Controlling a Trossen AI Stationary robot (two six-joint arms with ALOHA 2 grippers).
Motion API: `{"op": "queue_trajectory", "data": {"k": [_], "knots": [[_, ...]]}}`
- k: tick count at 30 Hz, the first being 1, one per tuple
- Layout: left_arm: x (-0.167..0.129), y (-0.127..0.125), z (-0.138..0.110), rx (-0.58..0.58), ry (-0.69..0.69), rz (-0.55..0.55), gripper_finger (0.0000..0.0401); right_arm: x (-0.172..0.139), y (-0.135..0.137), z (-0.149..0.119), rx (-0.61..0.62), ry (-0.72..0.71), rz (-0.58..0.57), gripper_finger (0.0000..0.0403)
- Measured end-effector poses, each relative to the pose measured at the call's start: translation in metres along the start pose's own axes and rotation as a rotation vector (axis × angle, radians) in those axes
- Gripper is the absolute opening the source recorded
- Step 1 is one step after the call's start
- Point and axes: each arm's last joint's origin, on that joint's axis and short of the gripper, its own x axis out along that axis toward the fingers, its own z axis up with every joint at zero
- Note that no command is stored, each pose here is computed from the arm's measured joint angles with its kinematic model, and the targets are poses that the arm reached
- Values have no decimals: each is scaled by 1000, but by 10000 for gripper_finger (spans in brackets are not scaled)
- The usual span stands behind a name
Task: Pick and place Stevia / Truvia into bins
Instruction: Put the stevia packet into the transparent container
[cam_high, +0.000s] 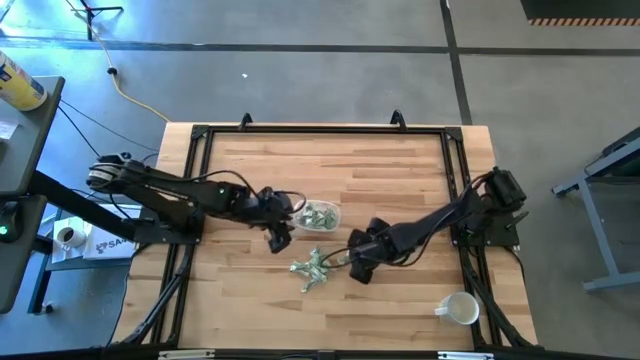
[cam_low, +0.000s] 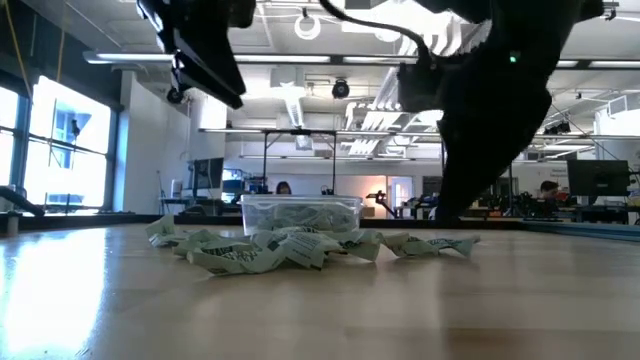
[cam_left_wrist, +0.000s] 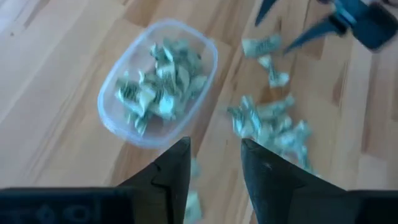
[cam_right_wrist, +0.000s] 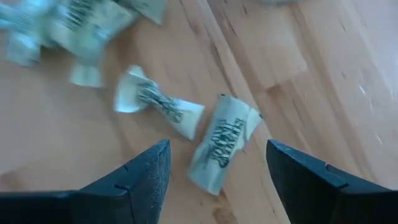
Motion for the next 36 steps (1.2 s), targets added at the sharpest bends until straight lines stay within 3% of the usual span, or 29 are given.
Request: {"op": "queue_trajectory", "data": {"k": [8,11,15,21,25,34,36], "knots": [[-21,-11,-18,81,38,20,159,33,-1,-8,69,98,-51,252],[-26,-13,-25,90,60,34,159,35,-4,-7,90,115,-58,234],[-34,-12,-33,93,85,70,157,36,-11,-3,111,128,-70,168],[-44,-2,-44,47,146,171,156,35,-20,3,137,164,-57,24],[-50,12,-58,-50,167,242,153,19,-21,10,156,124,-45,17],[-42,40,-99,-321,149,206,150,-23,-29,87,140,-150,58,6],[-35,40,-105,-368,149,140,150,-27,-39,106,146,-205,81,3]]}}
